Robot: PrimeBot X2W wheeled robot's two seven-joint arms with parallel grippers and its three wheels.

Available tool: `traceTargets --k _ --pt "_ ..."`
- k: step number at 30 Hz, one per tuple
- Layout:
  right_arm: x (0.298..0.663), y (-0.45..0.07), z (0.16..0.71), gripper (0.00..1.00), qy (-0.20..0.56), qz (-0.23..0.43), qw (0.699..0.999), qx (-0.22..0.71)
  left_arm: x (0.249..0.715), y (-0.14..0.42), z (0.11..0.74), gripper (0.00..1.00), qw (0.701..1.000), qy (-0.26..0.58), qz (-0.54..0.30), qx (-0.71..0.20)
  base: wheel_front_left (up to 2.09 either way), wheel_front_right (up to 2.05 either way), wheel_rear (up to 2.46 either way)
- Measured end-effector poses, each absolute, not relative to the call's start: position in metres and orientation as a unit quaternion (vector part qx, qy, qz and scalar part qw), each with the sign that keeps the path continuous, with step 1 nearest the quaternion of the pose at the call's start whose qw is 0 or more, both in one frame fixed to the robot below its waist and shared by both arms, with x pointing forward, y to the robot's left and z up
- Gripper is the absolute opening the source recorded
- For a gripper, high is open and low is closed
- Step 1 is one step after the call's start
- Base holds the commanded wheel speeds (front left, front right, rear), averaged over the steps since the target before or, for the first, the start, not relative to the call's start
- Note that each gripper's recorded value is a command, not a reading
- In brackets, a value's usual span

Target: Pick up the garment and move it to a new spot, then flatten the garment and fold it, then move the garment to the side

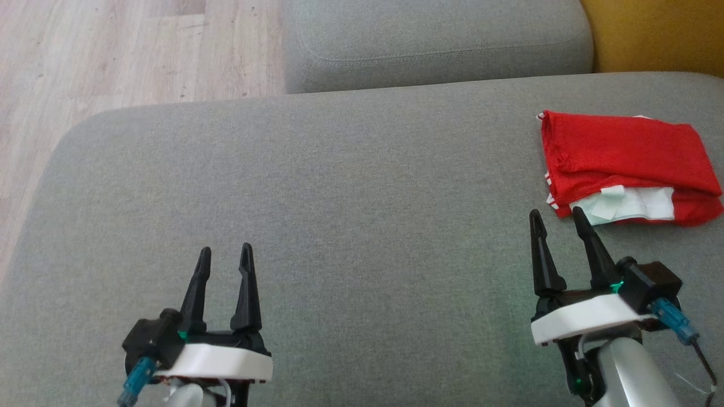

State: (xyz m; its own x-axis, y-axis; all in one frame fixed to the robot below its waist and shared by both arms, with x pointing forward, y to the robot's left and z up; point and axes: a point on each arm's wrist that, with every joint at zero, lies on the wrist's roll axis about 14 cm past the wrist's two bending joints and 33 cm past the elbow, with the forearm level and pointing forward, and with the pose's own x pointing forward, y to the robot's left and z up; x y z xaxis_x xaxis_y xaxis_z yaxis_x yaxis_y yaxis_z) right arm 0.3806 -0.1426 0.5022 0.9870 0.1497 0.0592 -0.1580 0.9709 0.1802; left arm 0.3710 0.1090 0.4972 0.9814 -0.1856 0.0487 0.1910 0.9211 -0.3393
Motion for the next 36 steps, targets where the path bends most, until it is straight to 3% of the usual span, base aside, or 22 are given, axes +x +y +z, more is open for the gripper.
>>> traceTargets --k 18,19,25,36 --pt "0.379 -0.139 0.503 1.00 -0.023 0.083 0.992 0.096 0.373 0.115 0.499 1.00 0.976 -0.009 -0.081 -0.202 0.00 0.00 0.00" --pt "0.379 -0.139 0.502 0.00 -0.022 0.082 0.992 0.096 0.373 0.115 0.498 0.00 0.976 -0.008 -0.081 -0.202 0.00 0.00 0.00" --pt "0.357 -0.142 0.457 0.00 0.049 0.068 0.990 0.110 0.354 0.119 0.456 0.00 0.974 0.058 -0.062 -0.208 0.00 0.00 0.00" --pt "0.361 -0.149 0.458 0.00 0.053 0.047 0.983 0.170 0.355 0.124 0.453 0.00 0.963 0.072 -0.045 -0.256 0.00 0.00 0.00"
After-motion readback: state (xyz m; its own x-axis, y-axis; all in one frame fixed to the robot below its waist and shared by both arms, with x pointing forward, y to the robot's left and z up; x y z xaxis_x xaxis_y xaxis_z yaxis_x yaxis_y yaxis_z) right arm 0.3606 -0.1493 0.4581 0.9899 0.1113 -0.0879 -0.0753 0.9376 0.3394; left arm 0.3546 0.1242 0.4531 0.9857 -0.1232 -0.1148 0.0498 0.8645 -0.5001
